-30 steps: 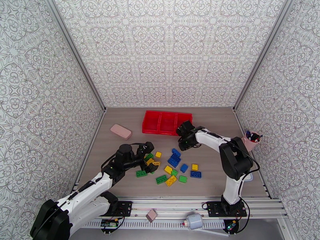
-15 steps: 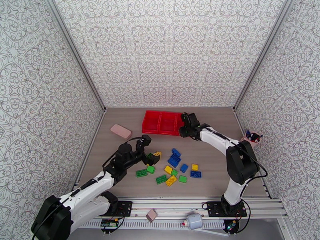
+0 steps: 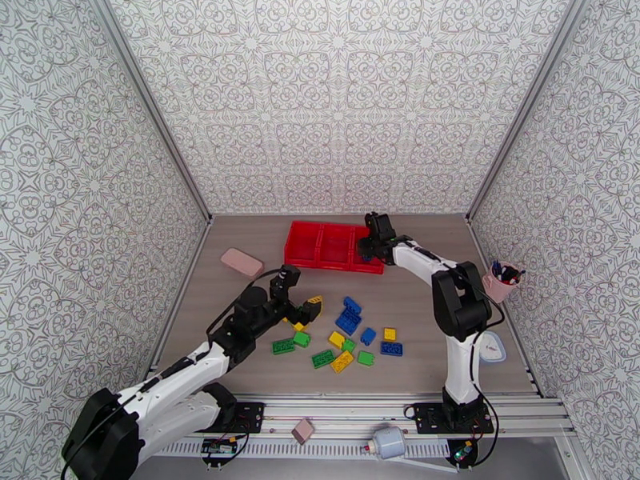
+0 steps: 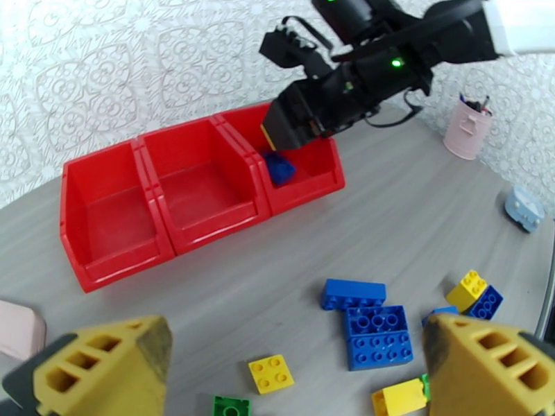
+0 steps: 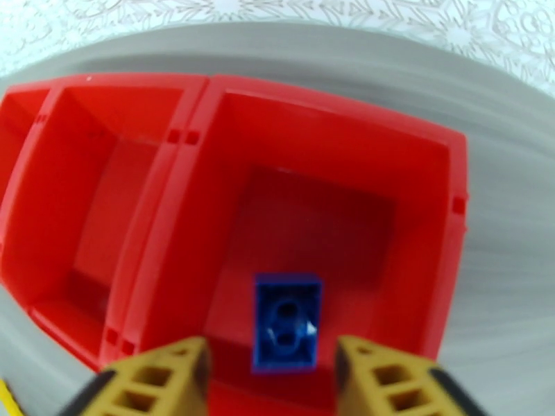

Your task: Sort the legos into containers by color

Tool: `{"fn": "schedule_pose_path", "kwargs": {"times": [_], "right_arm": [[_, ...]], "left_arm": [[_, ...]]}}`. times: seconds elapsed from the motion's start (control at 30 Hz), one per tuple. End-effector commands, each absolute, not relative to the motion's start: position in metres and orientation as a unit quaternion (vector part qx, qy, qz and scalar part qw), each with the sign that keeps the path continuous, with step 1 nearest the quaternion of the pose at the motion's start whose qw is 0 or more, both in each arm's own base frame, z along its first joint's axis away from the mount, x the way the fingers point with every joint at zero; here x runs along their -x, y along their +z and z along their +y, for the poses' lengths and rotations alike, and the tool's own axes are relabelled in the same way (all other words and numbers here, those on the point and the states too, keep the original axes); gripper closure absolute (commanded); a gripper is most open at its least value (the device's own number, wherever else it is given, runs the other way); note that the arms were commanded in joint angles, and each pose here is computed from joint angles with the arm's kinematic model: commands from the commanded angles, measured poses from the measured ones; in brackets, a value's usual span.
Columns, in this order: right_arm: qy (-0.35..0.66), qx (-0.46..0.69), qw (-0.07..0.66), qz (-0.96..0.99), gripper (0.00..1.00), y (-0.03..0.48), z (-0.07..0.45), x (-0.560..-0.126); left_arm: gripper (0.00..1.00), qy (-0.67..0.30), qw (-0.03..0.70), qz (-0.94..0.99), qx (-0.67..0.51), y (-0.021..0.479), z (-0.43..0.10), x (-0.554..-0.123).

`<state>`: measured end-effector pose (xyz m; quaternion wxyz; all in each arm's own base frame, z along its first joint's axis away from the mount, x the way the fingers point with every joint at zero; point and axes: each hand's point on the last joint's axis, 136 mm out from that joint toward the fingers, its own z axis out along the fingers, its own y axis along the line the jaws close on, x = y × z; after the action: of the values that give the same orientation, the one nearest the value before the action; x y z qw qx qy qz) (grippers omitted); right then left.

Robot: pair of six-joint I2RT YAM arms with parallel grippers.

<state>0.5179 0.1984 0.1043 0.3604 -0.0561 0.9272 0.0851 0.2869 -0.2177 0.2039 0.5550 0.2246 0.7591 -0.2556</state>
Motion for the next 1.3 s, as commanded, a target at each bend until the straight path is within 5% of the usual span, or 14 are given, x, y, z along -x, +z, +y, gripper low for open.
{"fn": "schedule_pose_path", "kwargs": {"times": [0.0, 0.43, 0.77, 1.27], "right_arm": [[0.096, 0.073, 0.392, 0.912, 0.39, 0.145, 0.2, -0.515], [0.149, 0.275, 0.444, 0.84, 0.01, 0.205, 0.216, -0.441], [0.157, 0.313, 0.43, 0.832, 0.0, 0.207, 0.212, -0.409], [0.144, 0.312, 0.41, 0.845, 0.0, 0.185, 0.204, -0.401]], "left_arm": [[0.0, -0.234, 0.536, 0.792, -0.176, 0.208, -0.21, -0.3], [0.0, -0.12, 0.38, 0.914, -0.076, 0.171, -0.194, -0.324], [0.01, -0.049, 0.262, 0.96, -0.084, 0.137, -0.212, -0.322], [0.33, -0.034, 0.14, 0.983, -0.117, 0.067, -0.244, -0.31]]}}
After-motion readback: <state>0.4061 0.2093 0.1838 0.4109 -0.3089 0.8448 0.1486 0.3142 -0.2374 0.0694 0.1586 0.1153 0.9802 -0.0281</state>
